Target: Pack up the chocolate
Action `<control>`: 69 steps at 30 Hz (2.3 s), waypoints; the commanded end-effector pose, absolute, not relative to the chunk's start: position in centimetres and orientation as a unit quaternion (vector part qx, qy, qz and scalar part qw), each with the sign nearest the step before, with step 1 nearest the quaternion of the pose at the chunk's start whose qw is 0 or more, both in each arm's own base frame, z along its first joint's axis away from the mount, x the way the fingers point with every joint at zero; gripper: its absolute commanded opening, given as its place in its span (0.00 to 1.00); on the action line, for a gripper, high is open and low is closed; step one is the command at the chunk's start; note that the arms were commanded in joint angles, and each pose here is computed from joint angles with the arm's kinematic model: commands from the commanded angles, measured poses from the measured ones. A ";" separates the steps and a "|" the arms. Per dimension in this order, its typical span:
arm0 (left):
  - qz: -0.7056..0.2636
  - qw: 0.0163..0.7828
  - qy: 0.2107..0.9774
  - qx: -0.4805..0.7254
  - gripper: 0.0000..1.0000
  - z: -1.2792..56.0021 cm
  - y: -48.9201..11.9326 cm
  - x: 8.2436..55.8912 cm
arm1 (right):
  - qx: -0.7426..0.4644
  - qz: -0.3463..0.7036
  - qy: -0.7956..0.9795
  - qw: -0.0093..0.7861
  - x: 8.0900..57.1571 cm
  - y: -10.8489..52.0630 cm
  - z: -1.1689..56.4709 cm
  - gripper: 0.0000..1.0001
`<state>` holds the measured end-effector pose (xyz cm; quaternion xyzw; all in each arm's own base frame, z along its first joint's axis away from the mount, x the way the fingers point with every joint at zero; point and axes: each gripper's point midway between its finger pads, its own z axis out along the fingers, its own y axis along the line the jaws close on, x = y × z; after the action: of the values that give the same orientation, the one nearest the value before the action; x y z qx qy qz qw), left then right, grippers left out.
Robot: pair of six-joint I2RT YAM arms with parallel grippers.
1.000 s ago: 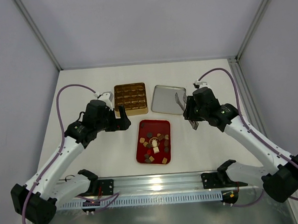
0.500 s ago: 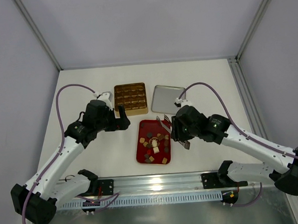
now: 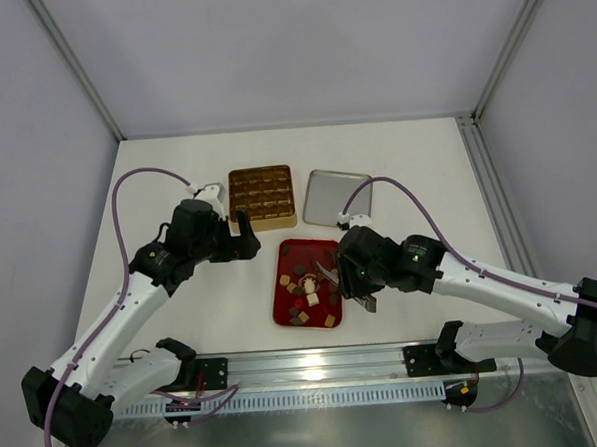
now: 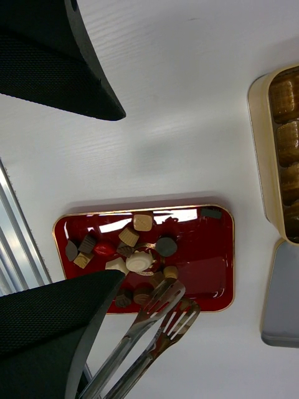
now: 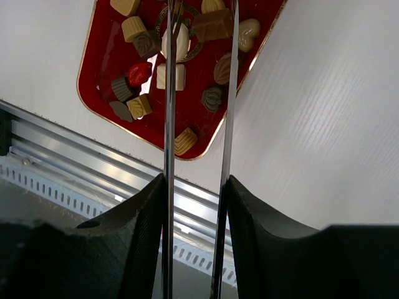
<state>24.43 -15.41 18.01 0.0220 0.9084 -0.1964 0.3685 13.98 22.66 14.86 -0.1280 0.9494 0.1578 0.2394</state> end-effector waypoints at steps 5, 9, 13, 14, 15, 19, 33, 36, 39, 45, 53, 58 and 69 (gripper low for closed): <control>-0.195 0.377 0.905 0.016 0.99 18.3 -15.3 24.8 | -0.134 0.162 0.947 0.241 13.7 23.3 15.8 0.44; -0.195 0.376 0.906 0.016 1.00 18.3 -15.3 24.8 | -0.142 0.160 0.948 0.237 13.5 23.5 15.8 0.44; -0.196 0.375 0.906 0.017 1.00 18.3 -15.3 24.8 | -0.147 0.153 0.949 0.233 13.4 23.5 15.4 0.45; -0.195 0.376 0.906 0.016 1.00 18.3 -15.3 24.8 | -0.149 0.152 0.950 0.230 13.3 23.5 15.3 0.45; -0.195 0.375 0.906 0.016 1.00 18.2 -15.3 24.8 | -0.149 0.149 0.950 0.231 13.3 23.4 15.3 0.44; -0.195 0.375 0.906 0.017 1.00 18.2 -15.3 24.8 | -0.153 0.144 0.951 0.228 13.2 23.4 15.2 0.45; -0.196 0.376 0.905 0.018 1.00 18.3 -15.3 24.8 | -0.171 0.138 0.951 0.216 12.7 23.8 14.8 0.45; -0.197 0.376 0.905 0.018 1.00 18.4 -15.3 24.7 | -0.170 0.134 0.952 0.214 12.7 23.7 14.6 0.45; -0.197 0.376 0.905 0.018 1.00 18.4 -15.3 24.8 | -0.172 0.130 0.953 0.211 12.6 23.6 14.4 0.44; -0.197 0.375 0.905 0.019 1.00 18.4 -15.3 24.7 | -0.172 0.125 0.955 0.209 12.4 23.2 14.3 0.45; -0.198 0.377 0.905 0.018 1.00 18.5 -15.3 24.7 | -0.175 0.128 0.955 0.204 12.2 23.4 14.0 0.43; -0.199 0.377 0.904 0.018 1.00 18.5 -15.3 24.7 | -0.174 0.133 0.953 0.209 12.3 23.7 14.2 0.34; -0.196 0.378 0.904 0.016 1.00 18.5 -15.2 24.7 | -0.177 0.131 0.946 0.238 13.2 23.5 16.7 0.33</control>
<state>24.43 -15.41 17.94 0.0220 0.9089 -0.1958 0.3675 12.51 22.99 14.46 -0.1691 0.9564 0.1177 0.2071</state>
